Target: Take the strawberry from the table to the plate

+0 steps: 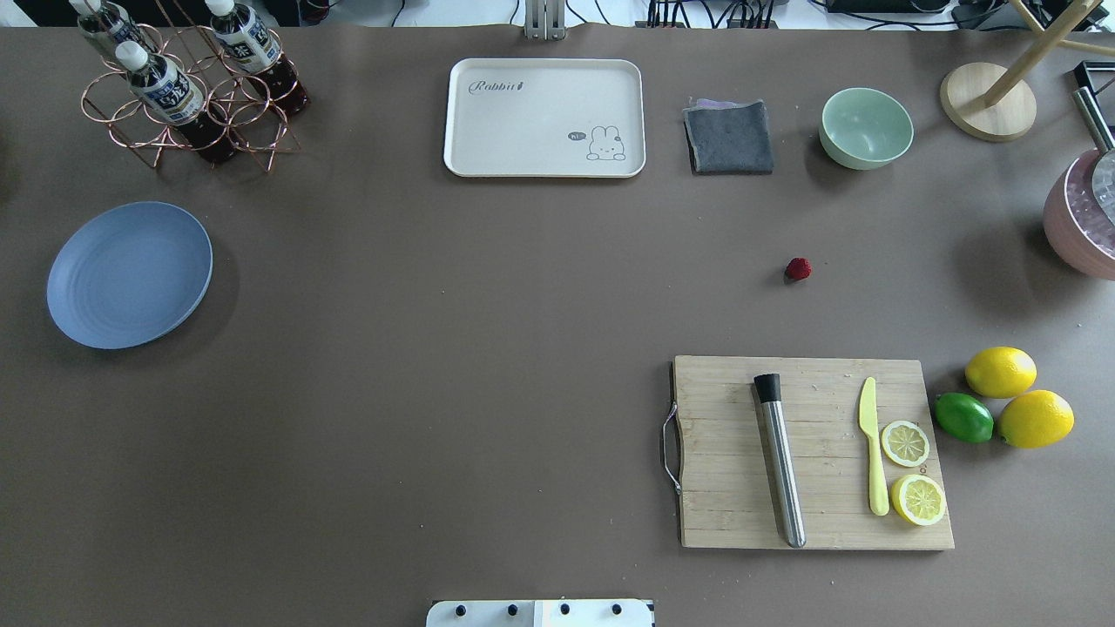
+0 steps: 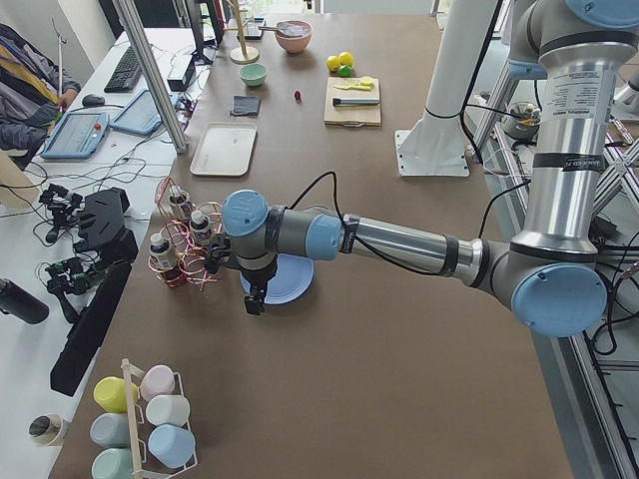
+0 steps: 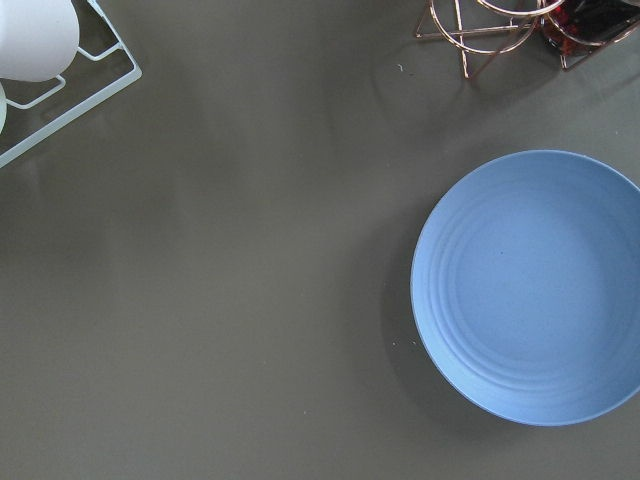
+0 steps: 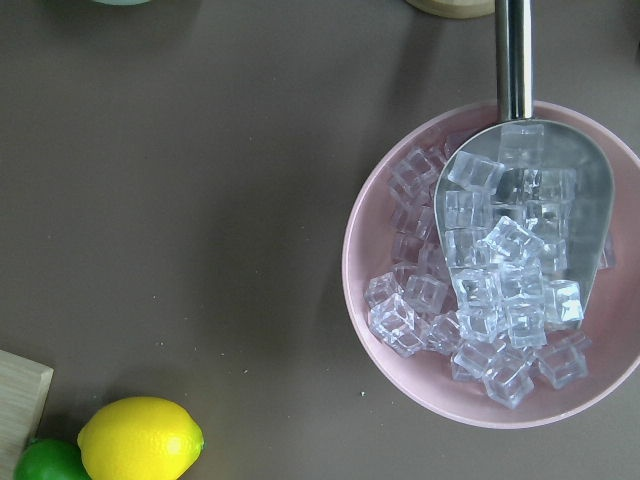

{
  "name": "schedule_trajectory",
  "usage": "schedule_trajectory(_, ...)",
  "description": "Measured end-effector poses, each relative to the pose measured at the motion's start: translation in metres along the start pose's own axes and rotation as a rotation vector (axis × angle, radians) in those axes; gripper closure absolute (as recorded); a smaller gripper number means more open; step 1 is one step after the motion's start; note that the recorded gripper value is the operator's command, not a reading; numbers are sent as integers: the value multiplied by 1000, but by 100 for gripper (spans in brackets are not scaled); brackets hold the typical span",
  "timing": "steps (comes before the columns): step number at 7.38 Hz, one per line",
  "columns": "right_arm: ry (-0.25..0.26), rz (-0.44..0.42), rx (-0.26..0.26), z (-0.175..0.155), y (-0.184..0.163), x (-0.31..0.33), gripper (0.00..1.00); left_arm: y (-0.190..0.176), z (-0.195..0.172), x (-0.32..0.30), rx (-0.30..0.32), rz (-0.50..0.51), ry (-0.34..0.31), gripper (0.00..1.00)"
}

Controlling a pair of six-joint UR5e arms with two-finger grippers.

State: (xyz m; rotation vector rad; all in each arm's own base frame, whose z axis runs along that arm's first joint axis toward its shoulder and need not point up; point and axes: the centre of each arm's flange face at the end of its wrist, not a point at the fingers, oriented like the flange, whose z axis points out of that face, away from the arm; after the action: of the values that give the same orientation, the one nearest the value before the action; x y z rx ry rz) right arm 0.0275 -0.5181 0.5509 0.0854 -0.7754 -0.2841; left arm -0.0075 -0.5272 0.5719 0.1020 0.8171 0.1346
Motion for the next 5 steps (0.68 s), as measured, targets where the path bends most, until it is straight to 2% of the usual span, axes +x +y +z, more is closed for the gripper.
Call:
schedule_trajectory(2, -1, -3, -1, 3, 0, 0, 0, -19, 61, 15, 9, -27, -12, 3)
schedule_trajectory(5, -1, -11, -8, 7, -1, -3, 0, -31, 149, 34, 9, -57, 13, 7)
